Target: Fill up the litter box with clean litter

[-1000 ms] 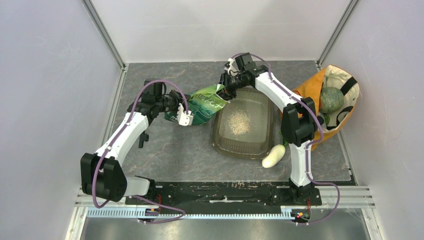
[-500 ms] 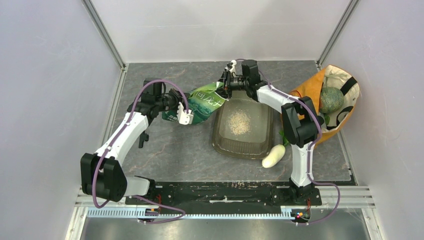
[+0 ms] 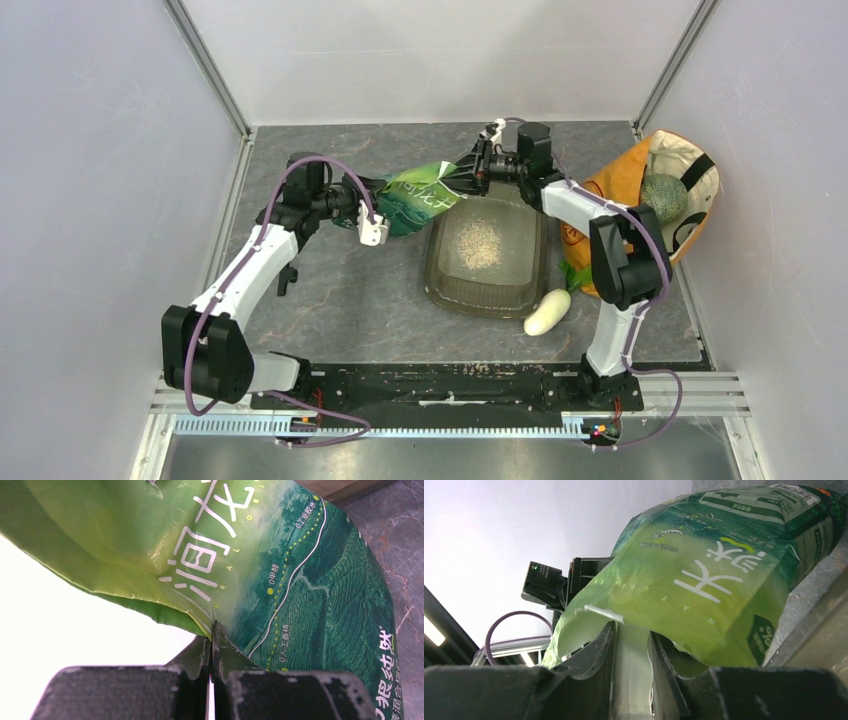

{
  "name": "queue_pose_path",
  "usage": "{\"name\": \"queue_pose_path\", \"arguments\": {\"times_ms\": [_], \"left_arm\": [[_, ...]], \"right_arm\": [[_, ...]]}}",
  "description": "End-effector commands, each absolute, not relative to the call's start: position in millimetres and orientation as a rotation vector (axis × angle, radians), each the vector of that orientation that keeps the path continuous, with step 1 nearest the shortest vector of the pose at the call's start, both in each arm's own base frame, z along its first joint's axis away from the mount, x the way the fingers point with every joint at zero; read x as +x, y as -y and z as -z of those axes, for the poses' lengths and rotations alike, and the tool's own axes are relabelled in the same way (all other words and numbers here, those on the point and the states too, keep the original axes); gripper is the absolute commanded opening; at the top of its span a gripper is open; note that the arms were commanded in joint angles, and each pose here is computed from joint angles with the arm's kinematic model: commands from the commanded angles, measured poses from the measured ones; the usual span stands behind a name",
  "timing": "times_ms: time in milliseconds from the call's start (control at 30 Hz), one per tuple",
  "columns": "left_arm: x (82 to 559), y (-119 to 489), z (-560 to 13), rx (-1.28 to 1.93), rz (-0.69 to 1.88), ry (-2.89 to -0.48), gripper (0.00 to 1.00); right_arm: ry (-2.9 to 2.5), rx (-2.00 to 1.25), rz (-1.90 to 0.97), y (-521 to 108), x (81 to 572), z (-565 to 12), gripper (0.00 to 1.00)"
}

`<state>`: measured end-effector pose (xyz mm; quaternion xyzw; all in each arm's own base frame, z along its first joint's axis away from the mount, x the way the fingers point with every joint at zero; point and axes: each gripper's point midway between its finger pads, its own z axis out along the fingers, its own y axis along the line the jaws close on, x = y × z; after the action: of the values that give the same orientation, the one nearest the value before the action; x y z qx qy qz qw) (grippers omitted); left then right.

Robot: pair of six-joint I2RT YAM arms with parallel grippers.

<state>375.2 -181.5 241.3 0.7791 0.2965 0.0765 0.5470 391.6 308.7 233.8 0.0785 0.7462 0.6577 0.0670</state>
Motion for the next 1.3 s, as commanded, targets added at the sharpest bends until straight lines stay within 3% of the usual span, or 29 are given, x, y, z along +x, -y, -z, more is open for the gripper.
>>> {"name": "queue_pose_path", "arguments": {"times_ms": [0, 1267], "left_arm": [[391, 188, -285, 1.752, -0.282, -0.582, 0.02], [405, 196, -270, 1.77, -0.219, -0.579, 0.02]], "right_arm": [[-2.143, 0.062, -2.033, -289, 370, -279, 0.0], [-2.067, 0.255, -1.95, -181, 340, -277, 0.0]]}}
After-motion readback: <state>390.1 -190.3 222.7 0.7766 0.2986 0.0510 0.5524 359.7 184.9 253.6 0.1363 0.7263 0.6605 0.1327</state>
